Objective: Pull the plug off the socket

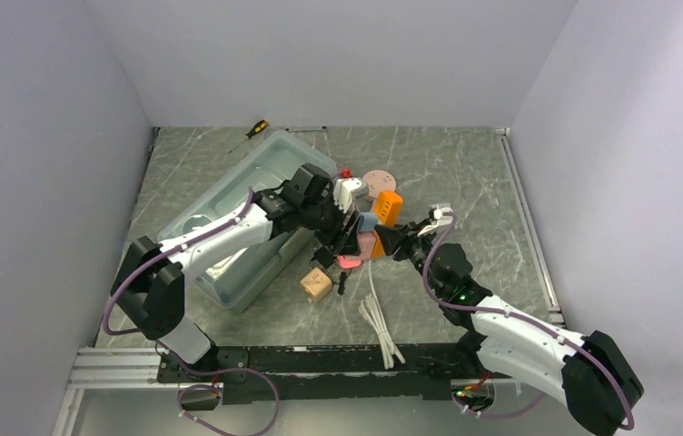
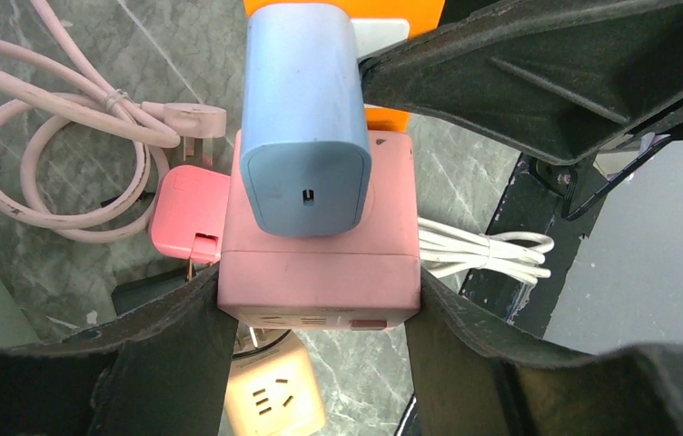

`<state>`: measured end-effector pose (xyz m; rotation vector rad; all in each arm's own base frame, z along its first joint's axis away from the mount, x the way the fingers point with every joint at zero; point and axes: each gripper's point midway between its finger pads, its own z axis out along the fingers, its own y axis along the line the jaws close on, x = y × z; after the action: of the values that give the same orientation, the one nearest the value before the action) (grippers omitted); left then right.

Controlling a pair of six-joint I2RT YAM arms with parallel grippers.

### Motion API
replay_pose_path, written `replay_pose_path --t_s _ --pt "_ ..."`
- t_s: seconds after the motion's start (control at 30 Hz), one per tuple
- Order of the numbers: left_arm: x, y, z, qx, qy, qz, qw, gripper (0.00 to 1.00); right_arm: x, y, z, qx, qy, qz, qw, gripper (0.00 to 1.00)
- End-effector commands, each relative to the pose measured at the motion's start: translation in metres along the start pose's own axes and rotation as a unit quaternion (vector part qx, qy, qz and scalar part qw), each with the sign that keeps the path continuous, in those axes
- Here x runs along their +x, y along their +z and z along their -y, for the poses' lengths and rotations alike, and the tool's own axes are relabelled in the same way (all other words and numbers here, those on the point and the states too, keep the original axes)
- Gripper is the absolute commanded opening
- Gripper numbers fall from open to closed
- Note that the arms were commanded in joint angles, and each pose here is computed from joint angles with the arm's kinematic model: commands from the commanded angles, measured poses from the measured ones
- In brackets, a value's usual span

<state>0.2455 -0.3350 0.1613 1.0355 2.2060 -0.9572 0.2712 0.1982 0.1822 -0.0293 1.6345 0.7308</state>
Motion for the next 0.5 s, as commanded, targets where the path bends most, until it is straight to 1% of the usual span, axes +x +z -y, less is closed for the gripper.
replay_pose_path --t_s 0.0,0.13,0.27,0.37,0.47 --pt "-0.006 -0.021 -0.037 -0.073 -0.008 0.008 0.997 0.00 -0.039 -0.004 -0.006 -0.014 -0.005 0.081 0.997 0.00" --pt "-0.009 -0.023 -0.015 -0.010 0.018 0.011 1.000 0.00 -0.038 -0.005 -0.012 -0.034 -0.003 0.079 0.996 0.00" --pt "-0.012 -0.029 0.006 0.047 0.057 0.019 0.997 0.00 -0.036 -0.004 -0.015 -0.042 -0.002 0.075 0.996 0.00" --pt "-0.013 -0.034 0.015 0.068 0.069 0.025 0.995 0.00 -0.036 -0.004 -0.016 -0.044 -0.001 0.074 0.996 0.00" --pt "-0.014 -0.035 0.016 0.066 0.071 0.028 0.995 0.00 -0.036 -0.004 -0.016 -0.043 0.000 0.073 0.996 0.00"
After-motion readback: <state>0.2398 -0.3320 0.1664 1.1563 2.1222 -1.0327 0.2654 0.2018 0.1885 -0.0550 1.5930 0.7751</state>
